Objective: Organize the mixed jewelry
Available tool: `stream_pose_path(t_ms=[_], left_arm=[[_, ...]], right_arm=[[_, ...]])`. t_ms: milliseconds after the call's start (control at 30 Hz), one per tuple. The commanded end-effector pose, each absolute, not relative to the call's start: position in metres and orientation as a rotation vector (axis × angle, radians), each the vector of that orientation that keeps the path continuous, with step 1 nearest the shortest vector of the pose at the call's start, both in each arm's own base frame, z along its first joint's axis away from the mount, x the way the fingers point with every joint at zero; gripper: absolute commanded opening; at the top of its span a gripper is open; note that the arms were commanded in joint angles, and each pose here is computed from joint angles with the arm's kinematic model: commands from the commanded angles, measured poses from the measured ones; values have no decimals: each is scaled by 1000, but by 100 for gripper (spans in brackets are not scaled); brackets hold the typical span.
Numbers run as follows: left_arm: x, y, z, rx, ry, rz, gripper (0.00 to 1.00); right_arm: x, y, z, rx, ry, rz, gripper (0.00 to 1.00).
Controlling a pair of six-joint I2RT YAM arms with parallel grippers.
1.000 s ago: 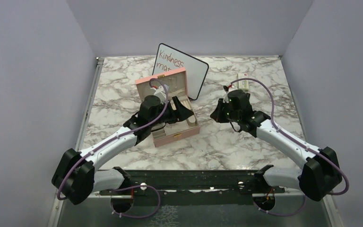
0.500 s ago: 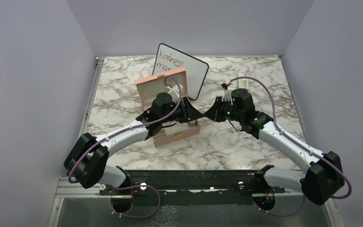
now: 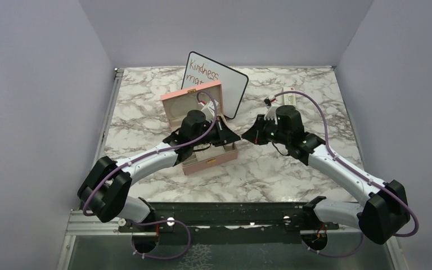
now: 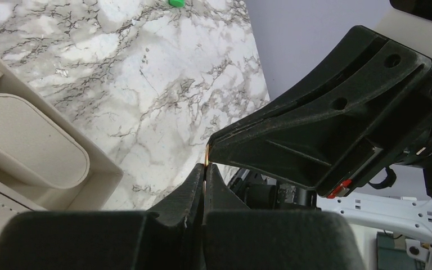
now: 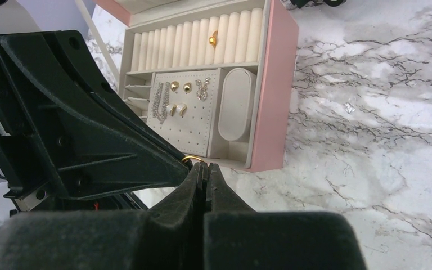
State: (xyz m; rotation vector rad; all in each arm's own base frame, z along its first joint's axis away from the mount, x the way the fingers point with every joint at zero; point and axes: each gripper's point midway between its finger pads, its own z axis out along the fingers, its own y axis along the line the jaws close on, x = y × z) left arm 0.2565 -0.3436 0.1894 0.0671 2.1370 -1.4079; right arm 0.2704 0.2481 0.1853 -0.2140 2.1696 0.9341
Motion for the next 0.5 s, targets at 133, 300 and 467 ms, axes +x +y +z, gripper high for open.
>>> stream_pose_path(t_ms=[133, 300, 467], left_arm=[[256, -346, 218, 155, 2033, -1432, 0], [249, -344, 242, 191, 1993, -1510, 0], [238, -339, 286, 227, 1919, -1638, 0]], right_arm=[[266, 246, 215, -148, 2067, 1010, 37], [258, 245, 243, -86, 1978, 1098, 52], [247, 249, 282, 62, 1831, 1316, 59]])
